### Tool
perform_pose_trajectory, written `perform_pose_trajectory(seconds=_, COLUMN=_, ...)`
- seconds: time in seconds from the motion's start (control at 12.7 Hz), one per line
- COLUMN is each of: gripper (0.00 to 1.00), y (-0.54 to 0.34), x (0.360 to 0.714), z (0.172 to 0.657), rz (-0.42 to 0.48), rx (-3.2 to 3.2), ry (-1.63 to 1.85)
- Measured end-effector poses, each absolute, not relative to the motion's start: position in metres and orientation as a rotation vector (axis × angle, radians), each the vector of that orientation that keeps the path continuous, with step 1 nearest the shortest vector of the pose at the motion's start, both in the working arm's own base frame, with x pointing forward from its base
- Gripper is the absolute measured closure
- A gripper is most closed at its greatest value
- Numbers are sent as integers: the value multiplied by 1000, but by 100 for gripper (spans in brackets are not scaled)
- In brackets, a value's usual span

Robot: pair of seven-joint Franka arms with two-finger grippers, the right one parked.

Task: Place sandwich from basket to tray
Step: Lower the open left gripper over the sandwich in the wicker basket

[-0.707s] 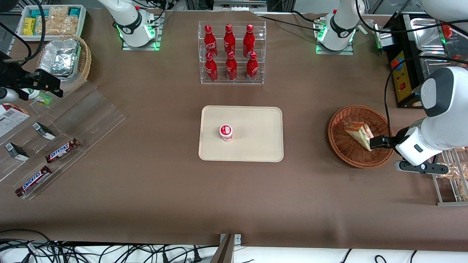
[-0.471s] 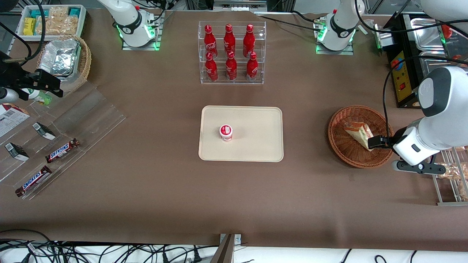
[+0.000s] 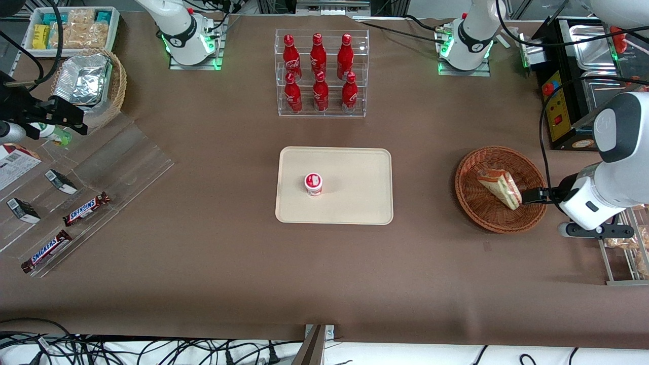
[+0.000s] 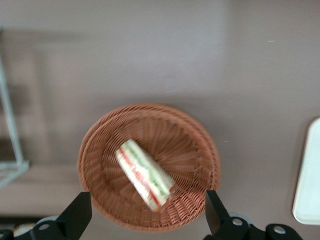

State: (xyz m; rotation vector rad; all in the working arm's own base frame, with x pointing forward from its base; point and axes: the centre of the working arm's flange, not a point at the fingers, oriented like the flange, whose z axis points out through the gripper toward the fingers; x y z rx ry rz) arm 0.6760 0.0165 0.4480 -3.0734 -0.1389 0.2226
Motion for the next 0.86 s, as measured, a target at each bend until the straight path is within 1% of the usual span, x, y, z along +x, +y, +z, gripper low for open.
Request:
perform_pose_trajectory(seconds=0.16, gripper=0, y=32, x=672, z=444, rz=251, rx=-3029, ry=-393)
perform_pose_trajectory(seconds=0.31, gripper=0, y=36, x=666, z=429, rz=276, rx=-2963, ry=-657)
perform_pose_trajectory(seconds=0.47, gripper=0, y=32, x=659, z=403, rz=252, rx=-2906, ry=-855)
perform_pose_trajectory(seconds=0.63, gripper=0, y=27, x=646, z=375, rz=207, rx=-2864, ry=-999)
perform_pose_trajectory(seconds=0.86, gripper=0, y=16, x=617, z=340, rz=152, rx=-2819, ry=-1026)
